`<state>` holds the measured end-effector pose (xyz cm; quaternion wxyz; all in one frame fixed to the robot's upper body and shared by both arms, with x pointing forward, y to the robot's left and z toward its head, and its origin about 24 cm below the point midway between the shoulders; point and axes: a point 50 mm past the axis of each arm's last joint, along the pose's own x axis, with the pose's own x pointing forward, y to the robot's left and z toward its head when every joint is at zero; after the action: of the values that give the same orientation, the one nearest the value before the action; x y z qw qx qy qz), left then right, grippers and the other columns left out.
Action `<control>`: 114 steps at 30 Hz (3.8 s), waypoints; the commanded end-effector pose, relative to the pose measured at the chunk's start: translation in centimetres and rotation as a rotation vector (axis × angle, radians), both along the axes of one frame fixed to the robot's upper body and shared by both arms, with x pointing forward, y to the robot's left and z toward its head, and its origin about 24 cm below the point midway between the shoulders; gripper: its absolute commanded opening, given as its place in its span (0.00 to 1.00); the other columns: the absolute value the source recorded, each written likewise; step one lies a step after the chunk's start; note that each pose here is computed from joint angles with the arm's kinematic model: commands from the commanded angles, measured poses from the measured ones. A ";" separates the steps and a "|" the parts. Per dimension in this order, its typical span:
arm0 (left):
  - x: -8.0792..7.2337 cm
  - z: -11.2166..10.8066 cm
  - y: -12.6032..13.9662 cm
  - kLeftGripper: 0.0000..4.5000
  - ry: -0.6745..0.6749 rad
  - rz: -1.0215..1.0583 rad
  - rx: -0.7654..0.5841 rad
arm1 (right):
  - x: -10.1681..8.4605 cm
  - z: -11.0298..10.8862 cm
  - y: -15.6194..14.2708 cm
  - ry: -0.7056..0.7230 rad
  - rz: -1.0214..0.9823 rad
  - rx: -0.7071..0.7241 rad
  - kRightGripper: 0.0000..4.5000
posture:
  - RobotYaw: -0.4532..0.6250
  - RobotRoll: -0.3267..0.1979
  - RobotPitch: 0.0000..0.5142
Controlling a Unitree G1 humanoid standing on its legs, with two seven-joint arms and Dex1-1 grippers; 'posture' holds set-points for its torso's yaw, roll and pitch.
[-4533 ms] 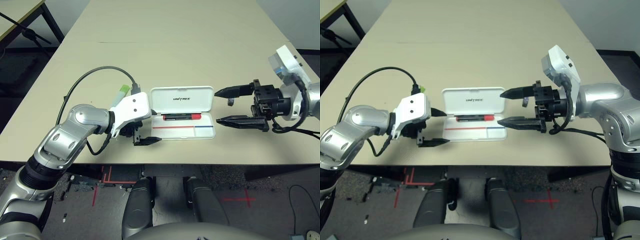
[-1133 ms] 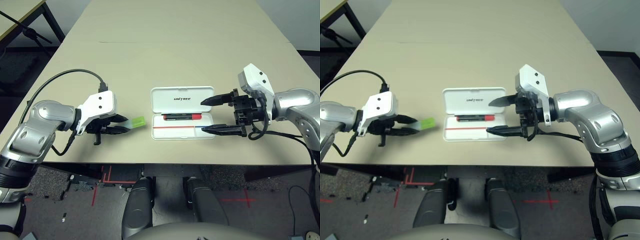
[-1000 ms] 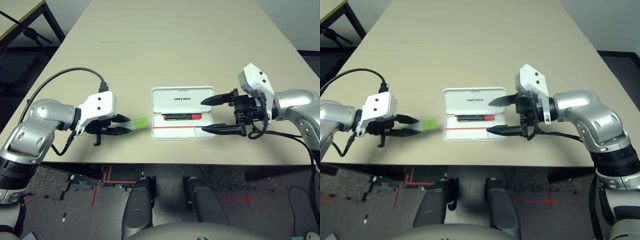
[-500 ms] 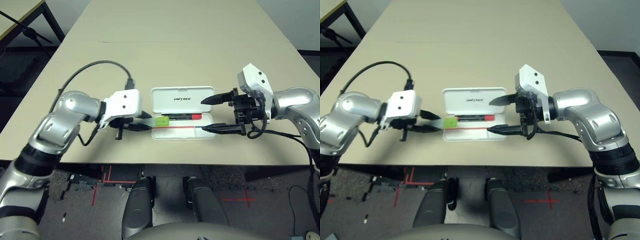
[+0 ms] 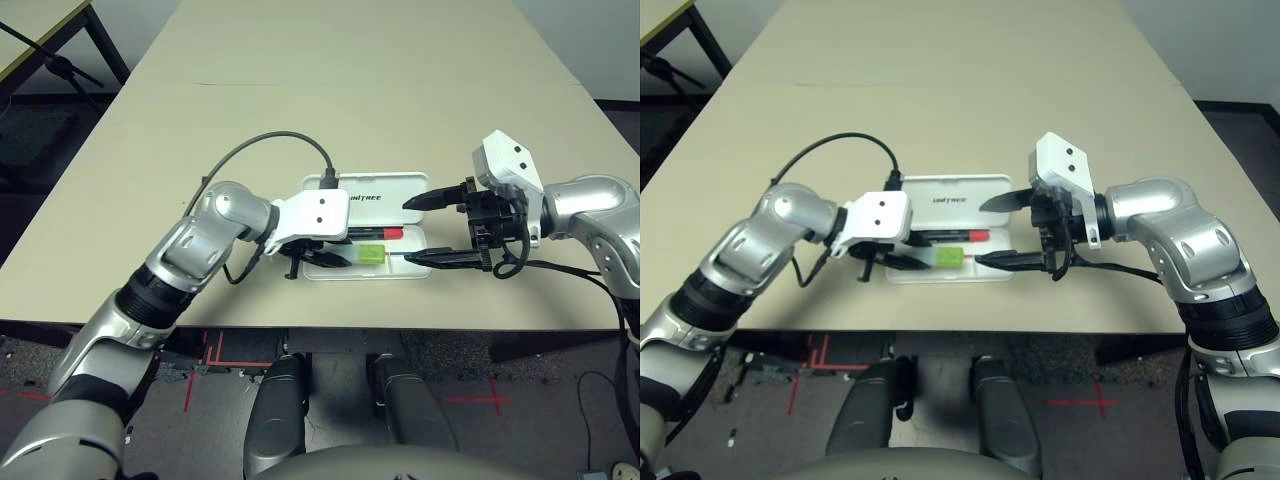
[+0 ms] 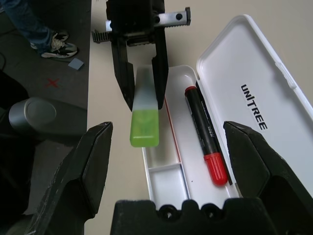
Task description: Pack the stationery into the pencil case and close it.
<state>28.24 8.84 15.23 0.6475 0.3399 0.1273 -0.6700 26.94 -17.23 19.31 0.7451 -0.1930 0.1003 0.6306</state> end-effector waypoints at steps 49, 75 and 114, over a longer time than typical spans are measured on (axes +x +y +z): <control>-0.6 2.8 3.6 1.00 -0.045 0.049 -0.058 | 0.0 -0.7 -0.6 0.016 -0.016 -0.042 1.00 | 0.46 0.62 0.31; -2.0 4.3 5.5 1.00 -0.073 0.115 -0.198 | 1.5 0.9 -6.9 0.214 -0.782 -0.252 1.00 | 0.44 0.62 0.35; -1.8 3.3 3.9 1.00 -0.050 0.020 -0.164 | 5.0 -5.4 -3.1 0.163 -1.449 0.040 1.00 | 0.39 0.62 0.37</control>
<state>26.54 12.73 18.61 0.6858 0.2950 0.0549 -0.6631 31.69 -20.49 14.19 0.9696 -0.0127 0.2443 -0.0061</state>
